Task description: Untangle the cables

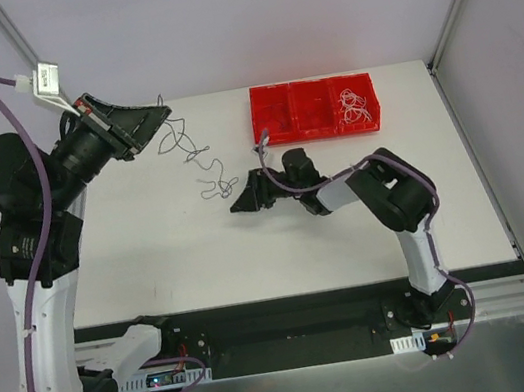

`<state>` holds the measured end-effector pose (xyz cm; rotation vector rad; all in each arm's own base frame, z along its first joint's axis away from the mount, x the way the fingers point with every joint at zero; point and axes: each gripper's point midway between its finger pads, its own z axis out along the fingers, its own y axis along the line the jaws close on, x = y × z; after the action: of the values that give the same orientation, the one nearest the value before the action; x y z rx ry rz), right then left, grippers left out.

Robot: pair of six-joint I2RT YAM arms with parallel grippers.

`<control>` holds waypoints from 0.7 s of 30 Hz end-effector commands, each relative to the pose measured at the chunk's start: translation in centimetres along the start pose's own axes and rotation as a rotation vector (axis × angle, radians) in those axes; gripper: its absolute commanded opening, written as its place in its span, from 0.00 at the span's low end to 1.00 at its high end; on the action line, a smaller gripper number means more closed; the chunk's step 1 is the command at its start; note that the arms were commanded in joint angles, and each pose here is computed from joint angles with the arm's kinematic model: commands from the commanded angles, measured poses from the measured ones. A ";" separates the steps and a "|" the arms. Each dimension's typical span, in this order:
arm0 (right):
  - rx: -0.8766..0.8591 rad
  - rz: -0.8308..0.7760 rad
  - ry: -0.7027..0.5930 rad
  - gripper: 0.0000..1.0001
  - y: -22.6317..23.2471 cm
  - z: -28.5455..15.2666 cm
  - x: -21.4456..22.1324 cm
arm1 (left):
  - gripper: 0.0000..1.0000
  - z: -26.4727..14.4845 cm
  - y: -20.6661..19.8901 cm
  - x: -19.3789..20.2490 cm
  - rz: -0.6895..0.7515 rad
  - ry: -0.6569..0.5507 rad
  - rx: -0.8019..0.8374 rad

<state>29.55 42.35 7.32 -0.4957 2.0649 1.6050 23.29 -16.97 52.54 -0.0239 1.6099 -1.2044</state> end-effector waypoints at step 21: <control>0.012 -0.634 -0.127 0.98 11.6 -0.8 -7.5 | 0.00 1.0 0.0 0.9 0.001 0.065 0.047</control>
<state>25.02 43.61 20.15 -0.9511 1.6784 1.3928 25.62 -17.93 48.96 -0.0501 1.7356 -1.2196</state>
